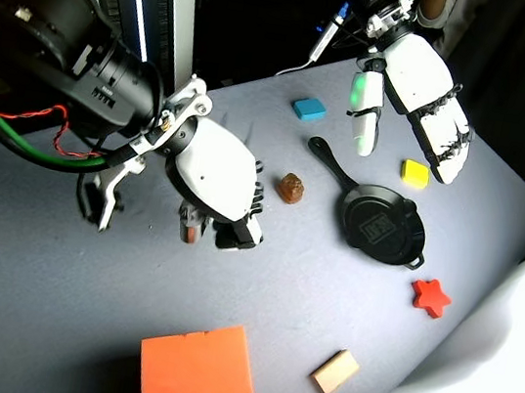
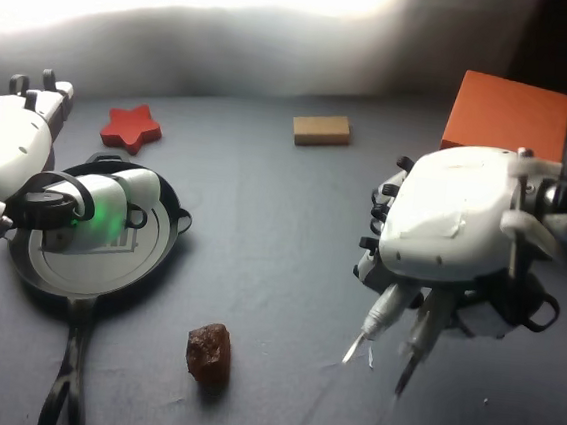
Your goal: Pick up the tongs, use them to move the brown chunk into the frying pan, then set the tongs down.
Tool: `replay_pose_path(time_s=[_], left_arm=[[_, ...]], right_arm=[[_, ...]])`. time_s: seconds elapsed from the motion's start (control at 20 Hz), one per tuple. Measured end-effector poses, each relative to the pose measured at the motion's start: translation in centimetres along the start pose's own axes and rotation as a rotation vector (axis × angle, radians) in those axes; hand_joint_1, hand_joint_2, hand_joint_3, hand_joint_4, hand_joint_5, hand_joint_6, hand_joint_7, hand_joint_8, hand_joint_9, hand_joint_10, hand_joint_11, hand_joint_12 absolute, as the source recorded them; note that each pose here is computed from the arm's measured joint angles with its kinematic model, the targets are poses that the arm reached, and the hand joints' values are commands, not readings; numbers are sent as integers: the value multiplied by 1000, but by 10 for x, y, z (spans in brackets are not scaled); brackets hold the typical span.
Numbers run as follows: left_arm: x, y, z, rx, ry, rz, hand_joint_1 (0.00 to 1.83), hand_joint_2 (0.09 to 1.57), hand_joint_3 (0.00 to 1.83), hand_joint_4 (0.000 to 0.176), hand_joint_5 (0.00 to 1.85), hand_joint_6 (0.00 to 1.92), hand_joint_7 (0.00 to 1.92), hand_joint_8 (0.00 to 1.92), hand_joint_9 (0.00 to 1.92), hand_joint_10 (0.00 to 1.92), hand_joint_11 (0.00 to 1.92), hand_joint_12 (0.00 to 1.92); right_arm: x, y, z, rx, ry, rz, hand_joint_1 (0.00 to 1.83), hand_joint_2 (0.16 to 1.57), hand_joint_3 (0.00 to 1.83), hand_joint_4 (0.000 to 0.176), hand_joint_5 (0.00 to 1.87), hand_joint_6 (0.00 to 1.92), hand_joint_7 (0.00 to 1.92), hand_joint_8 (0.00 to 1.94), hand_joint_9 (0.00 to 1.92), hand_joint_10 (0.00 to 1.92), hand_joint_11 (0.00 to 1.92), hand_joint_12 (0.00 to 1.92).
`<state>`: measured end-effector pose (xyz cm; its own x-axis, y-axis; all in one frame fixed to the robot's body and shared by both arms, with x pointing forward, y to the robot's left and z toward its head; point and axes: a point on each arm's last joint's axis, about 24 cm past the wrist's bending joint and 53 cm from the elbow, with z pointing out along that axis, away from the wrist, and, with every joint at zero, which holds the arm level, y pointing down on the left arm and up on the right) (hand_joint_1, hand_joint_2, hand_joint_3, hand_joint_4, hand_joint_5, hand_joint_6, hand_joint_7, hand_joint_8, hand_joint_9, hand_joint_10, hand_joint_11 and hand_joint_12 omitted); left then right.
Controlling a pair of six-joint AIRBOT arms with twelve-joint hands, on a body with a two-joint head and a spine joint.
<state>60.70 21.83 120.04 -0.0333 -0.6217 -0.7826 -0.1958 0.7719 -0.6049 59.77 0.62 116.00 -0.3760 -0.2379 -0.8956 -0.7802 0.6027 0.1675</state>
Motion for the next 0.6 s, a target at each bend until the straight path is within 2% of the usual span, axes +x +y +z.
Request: replay_pose_path(time_s=[0.1, 0.25, 0.3, 0.4, 0.45, 0.6], left_arm=[[0, 0, 0, 0, -1, 0, 0, 1230, 0, 0, 43, 8, 132, 6, 151, 6, 0, 527], [0, 1, 0, -5, 1, -2, 0, 1235, 1, 0, 33, 1, 115, 1, 123, 0, 0, 476], [0, 1, 0, -5, 2, -2, 0, 1231, 0, 0, 42, 3, 131, 4, 135, 4, 0, 492], [0, 1, 0, -4, 1, 0, 0, 1241, 2, 0, 21, 1, 128, 0, 126, 2, 0, 444], [1, 2, 0, -5, 2, 0, 0, 1235, 0, 0, 20, 6, 120, 0, 113, 0, 0, 417], [1, 2, 0, -6, 3, 1, 0, 1242, 2, 0, 30, 7, 118, 0, 108, 2, 0, 395]], right_arm=[[-7, 1, -2, -8, -41, -57, 1095, 1225, 0, 0, 761, 1303, 1022, 120, 745, 735, 465, 1564], [-33, 0, -5, 13, -163, -101, 1094, 1228, 0, 0, 756, 1310, 1016, 113, 735, 728, 450, 1558], [-41, -5, -6, 43, -202, -87, 1094, 1228, 0, 0, 757, 1308, 1014, 111, 731, 724, 449, 1556], [-47, -16, -9, 100, -235, -17, 1092, 1232, 1, 0, 749, 1320, 1010, 107, 728, 725, 441, 1563], [-43, -24, -10, 154, -235, 50, 1090, 1233, 1, 0, 746, 1325, 1005, 103, 722, 725, 433, 1567], [-27, -35, -8, 265, -193, 131, 1092, 1232, 0, 0, 748, 1321, 1011, 104, 724, 731, 430, 1575]])
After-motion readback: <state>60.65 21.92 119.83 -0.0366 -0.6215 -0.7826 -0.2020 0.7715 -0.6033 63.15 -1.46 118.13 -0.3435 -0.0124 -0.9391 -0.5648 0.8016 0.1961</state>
